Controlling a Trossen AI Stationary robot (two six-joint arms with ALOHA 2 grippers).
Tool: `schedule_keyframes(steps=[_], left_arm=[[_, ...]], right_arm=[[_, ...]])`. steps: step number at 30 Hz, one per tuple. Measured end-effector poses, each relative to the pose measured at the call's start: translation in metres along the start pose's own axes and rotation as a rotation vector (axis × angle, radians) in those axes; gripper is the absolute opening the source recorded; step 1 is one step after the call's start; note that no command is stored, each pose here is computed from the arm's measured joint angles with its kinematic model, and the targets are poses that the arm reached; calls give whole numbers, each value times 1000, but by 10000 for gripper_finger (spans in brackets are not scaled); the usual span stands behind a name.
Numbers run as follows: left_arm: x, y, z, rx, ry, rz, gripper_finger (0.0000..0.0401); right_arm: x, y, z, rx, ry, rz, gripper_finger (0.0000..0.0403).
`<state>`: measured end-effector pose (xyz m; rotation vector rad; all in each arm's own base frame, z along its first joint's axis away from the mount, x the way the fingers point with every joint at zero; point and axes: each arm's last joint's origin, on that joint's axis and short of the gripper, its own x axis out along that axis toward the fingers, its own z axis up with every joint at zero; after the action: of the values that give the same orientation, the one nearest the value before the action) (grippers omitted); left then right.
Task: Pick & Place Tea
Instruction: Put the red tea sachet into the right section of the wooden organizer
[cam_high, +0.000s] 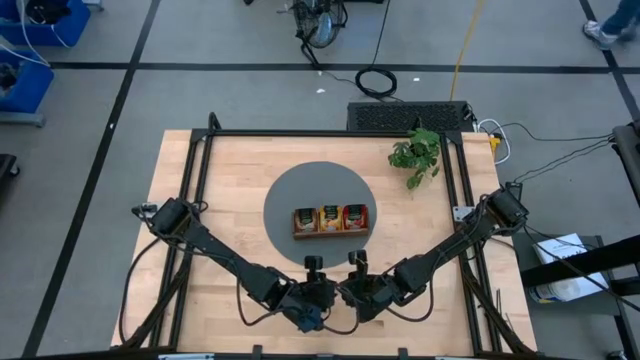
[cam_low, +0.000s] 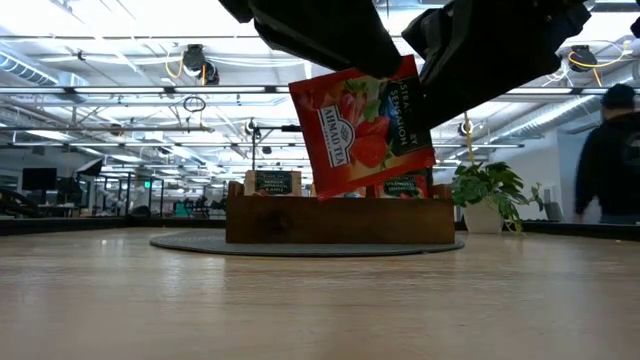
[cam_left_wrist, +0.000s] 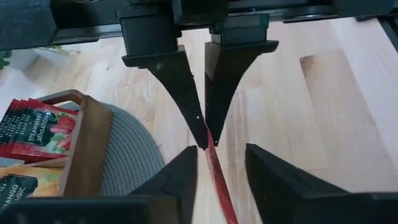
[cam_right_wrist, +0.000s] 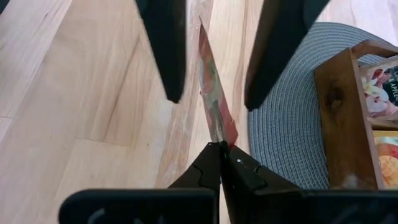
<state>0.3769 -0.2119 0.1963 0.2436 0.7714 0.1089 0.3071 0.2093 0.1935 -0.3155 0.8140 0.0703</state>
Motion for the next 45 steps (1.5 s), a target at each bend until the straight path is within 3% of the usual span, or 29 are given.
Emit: schedule_keyframes(steps=[7, 9, 19, 28, 35, 37, 40, 45], left_arm=[[4, 6, -1, -22, 45, -44, 24], [4, 6, -1, -26, 47, -53, 9], [2, 2, -3, 19, 43, -53, 4], [-4, -7, -2, 39, 4, -36, 2], [-3, -7, 1, 63, -27, -35, 2], [-4, -4, -6, 38, 17, 26, 1], [0, -8, -11, 34, 38, 29, 1], [-3, -2, -6, 12, 16, 74, 1]], right_arm=[[0, 1, 1, -4, -15, 4, 0], [0, 1, 2, -7, -19, 5, 0], [0, 1, 1, -20, -13, 31, 9], [-13, -5, -3, -15, -101, 45, 114], [-21, -17, -38, 112, -339, 77, 153], [-27, -18, -48, 111, -402, 98, 155], [-41, -13, -55, 112, -548, 193, 155], [-49, -9, -82, 105, -674, 176, 153]])
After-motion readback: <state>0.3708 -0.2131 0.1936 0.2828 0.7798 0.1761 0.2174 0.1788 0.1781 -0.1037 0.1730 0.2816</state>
